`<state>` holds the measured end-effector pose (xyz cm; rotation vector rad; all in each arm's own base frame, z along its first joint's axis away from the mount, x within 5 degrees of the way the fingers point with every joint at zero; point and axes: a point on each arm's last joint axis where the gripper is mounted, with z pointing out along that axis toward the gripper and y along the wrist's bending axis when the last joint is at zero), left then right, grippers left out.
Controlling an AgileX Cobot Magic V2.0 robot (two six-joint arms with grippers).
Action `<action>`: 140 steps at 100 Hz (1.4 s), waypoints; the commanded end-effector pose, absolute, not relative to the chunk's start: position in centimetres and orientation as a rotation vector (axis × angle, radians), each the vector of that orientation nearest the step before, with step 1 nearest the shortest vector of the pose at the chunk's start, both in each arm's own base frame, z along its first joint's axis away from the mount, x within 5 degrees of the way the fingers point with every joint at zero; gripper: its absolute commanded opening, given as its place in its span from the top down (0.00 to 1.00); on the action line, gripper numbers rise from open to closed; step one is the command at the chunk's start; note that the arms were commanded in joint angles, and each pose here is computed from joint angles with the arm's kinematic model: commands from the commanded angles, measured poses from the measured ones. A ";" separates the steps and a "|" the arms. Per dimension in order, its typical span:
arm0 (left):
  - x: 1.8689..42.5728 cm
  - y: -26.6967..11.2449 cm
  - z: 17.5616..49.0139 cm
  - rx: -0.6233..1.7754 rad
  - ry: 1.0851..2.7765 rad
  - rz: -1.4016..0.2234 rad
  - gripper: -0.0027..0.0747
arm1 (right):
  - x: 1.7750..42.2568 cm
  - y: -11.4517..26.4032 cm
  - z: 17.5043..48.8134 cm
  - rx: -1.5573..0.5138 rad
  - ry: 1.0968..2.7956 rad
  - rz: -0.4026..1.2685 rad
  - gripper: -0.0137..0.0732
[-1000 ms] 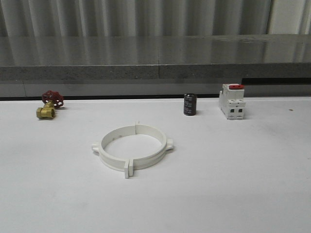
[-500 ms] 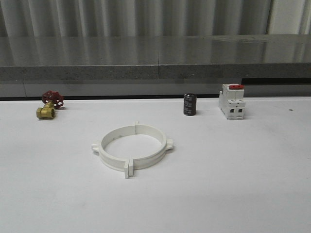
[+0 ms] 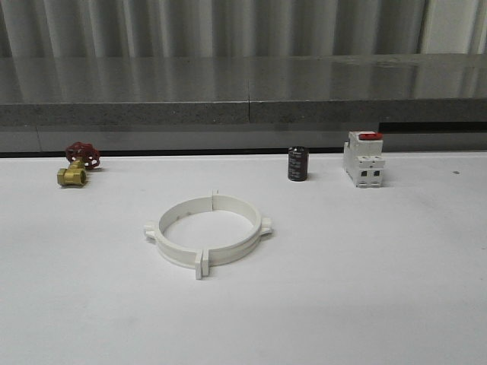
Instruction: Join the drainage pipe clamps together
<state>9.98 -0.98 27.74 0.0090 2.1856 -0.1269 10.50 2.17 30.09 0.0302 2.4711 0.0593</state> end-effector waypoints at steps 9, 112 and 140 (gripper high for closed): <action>10.4 -1.0 29.2 0.003 2.090 -0.130 0.99 | 10.8 2.1 31.0 0.018 2.406 0.063 0.92; 10.4 -1.0 29.2 0.003 2.090 -0.130 0.99 | 5.4 0.4 20.0 0.011 1.588 0.137 0.92; 10.4 -1.0 29.2 0.003 2.090 -0.130 0.99 | 5.4 0.3 20.7 -0.003 1.509 0.097 0.92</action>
